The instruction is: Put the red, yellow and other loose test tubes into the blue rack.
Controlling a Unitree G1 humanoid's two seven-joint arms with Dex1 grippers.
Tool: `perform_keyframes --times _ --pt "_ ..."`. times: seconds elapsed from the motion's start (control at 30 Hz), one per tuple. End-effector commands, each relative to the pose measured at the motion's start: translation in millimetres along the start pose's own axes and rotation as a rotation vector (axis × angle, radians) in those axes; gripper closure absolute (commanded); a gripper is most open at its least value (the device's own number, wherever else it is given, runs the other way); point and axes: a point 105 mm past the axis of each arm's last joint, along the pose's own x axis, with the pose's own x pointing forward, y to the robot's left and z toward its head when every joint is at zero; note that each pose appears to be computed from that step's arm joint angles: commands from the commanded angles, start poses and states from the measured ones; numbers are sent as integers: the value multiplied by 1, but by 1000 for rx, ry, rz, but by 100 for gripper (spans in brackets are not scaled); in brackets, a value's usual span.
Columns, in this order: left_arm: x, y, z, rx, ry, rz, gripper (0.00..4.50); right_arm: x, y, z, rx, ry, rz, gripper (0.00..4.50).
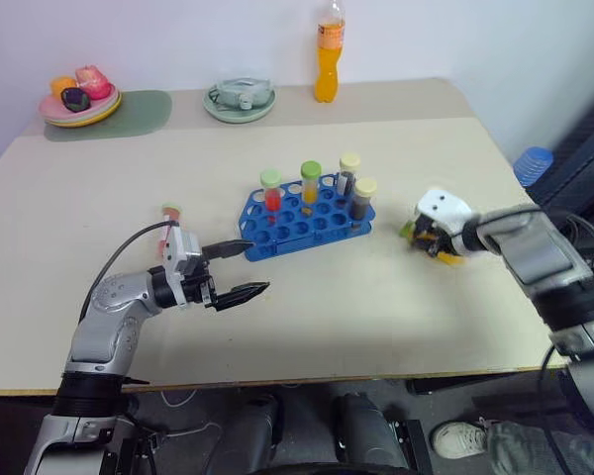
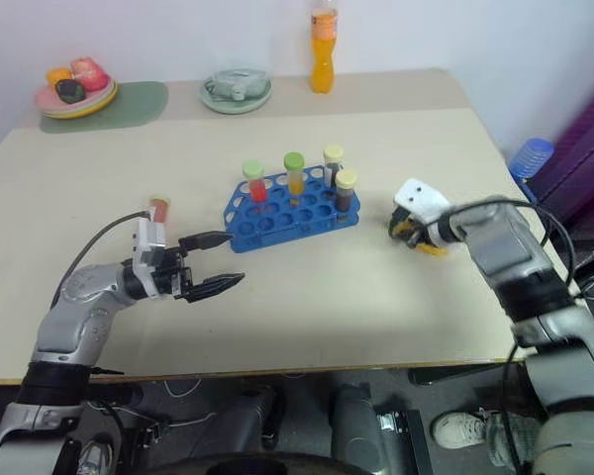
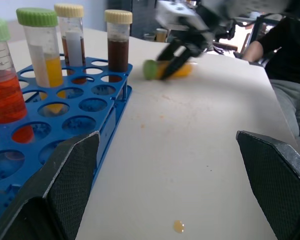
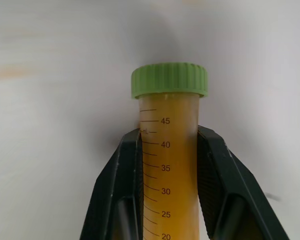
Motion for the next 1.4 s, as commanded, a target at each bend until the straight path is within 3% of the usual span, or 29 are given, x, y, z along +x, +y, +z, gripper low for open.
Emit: perform_keyframes --times 0.03,0.1,0.2,0.4,0.5,0.63,0.83,1.4 --pt "1 -1 10 30 -20 -7 0 -13 61 22 -142 -205 262 359" --pt "1 0 9 31 -20 -7 0 -19 82 30 -149 -295 329 359" --pt "4 3 11 28 -29 -7 0 -23 97 75 -77 -598 311 359" --pt "1 14 12 -5 -70 47 0 -20 88 161 132 -1108 190 359" --pt "-8 23 6 -29 -74 99 0 -8 73 186 167 -1227 23 359" --pt "-21 28 -2 -39 -54 141 0 9 56 198 236 -1294 -140 359" --pt "-27 29 0 -37 -65 168 0 32 45 190 282 -1305 -278 359" --pt "-33 26 -1 -27 -72 200 0 70 48 162 327 -1226 -340 359"
